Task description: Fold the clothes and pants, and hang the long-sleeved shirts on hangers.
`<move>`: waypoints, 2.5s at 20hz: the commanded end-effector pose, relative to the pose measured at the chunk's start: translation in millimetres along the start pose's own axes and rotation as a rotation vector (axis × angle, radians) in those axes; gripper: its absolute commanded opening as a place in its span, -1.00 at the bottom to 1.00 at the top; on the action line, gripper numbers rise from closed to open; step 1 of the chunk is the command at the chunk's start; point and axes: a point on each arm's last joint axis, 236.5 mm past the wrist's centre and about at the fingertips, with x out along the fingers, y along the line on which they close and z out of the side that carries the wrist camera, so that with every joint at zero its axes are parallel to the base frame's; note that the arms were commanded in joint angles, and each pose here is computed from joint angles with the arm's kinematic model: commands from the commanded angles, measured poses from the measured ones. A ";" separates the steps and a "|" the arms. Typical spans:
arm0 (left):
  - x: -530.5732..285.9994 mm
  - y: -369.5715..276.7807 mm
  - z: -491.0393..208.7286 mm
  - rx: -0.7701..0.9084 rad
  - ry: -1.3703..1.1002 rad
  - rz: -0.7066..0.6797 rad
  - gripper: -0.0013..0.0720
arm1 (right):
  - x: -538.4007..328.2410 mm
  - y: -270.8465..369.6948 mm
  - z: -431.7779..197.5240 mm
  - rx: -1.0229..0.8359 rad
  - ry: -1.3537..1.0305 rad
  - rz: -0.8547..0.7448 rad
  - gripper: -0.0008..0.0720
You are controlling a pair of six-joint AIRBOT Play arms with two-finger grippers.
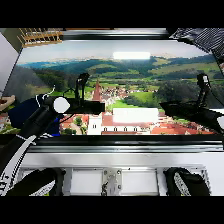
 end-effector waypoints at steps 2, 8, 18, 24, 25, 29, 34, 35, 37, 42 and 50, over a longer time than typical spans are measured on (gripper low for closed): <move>-0.1 -0.3 -0.1 0.001 0.000 0.000 -0.95 | 0.3 0.1 -0.3 0.000 0.001 0.001 -0.91; -0.1 -0.1 0.0 0.001 -0.001 0.000 -0.95 | 0.3 0.1 -0.3 0.000 0.001 0.001 -0.91; -49.9 97.9 42.1 -0.005 -0.057 0.253 0.99 | 0.3 0.1 -0.3 0.000 0.001 0.001 -0.91; -193.3 312.7 50.6 -0.385 -0.255 0.649 0.98 | 0.3 0.1 -0.2 0.000 0.001 0.001 -0.91; -207.9 340.8 41.2 -0.448 -0.273 0.683 0.99 | 0.3 0.1 -0.2 0.000 0.001 0.001 -0.91; -208.1 416.2 -0.9 -0.588 -0.209 0.730 0.99 | 0.3 0.1 -0.3 0.000 0.001 0.001 -0.91; -156.0 455.5 -35.2 -0.630 -0.067 0.696 0.99 | 0.2 0.2 -0.2 0.000 0.001 0.001 -0.91; -146.3 456.4 -39.6 -0.632 -0.040 0.686 0.99 | 0.3 0.1 -0.3 0.000 0.001 0.001 -0.91; -132.1 454.3 -44.0 -0.627 -0.001 0.671 0.98 | 0.3 0.1 -0.3 0.000 0.001 0.001 -0.91; -120.2 437.0 -30.3 -0.572 0.008 0.656 -0.94 | 0.3 0.1 -0.3 0.000 0.001 0.001 -0.91; -143.3 276.1 70.2 -0.176 -0.187 0.584 -0.95 | 0.3 0.1 -0.3 0.000 0.001 0.001 -0.91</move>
